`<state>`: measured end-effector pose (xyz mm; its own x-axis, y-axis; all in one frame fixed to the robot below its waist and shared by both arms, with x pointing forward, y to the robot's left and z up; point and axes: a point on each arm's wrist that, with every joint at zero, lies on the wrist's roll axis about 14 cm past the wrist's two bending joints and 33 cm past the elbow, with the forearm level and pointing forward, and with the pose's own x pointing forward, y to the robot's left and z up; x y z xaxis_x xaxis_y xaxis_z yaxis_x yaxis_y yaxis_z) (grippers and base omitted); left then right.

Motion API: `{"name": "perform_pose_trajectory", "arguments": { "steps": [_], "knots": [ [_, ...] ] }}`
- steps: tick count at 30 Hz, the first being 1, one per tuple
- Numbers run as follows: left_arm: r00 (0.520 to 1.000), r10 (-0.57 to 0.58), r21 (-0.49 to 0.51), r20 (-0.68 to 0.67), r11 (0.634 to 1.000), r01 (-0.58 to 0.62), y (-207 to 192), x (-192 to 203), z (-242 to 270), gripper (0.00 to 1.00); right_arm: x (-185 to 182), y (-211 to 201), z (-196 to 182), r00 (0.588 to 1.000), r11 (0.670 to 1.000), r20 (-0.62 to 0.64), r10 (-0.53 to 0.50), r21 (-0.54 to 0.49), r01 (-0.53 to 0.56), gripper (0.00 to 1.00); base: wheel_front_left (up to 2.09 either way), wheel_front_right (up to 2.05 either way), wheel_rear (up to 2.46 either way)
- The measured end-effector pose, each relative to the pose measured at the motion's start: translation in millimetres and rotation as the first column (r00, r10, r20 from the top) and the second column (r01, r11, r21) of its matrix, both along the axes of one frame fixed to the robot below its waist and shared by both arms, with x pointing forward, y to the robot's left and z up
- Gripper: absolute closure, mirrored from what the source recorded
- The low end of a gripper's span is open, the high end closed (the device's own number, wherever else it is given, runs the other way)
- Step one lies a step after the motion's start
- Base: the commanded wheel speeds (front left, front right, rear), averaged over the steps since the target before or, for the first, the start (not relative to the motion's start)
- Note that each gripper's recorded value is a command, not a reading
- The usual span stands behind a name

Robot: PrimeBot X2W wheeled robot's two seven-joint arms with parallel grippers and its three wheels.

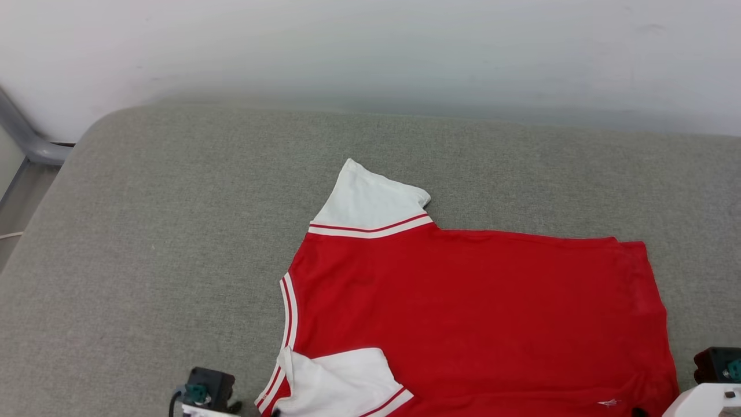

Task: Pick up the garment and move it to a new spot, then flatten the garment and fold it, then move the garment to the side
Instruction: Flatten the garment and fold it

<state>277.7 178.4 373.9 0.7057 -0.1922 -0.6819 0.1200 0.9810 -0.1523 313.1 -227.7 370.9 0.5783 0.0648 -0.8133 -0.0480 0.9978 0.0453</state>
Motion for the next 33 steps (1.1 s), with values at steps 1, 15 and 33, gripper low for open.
{"name": "perform_pose_trajectory", "arguments": {
  "steps": [1,15,33],
  "knots": [
    [1.0,-0.014,0.016,0.016,1.0,0.014,1.6,2.4,4.1,0.0,1.1,0.2,2.9,1.0,1.0,0.011,0.0,0.002,0.0,0.0,0.0,0.0,0.0],
    [0.912,-0.208,0.07,0.353,0.978,0.196,-23.3,123.2,127.1,0.0,50.0,3.6,88.7,0.957,0.999,0.287,0.044,-0.023,-0.039,0.0,0.0,0.0,0.0],
    [0.912,-0.408,0.16,0.037,0.904,0.397,-53.5,289.1,85.4,0.0,81.2,11.4,71.9,0.962,0.998,0.267,0.055,-0.034,-0.048,0.0,0.0,0.0,0.0]
  ]
}}
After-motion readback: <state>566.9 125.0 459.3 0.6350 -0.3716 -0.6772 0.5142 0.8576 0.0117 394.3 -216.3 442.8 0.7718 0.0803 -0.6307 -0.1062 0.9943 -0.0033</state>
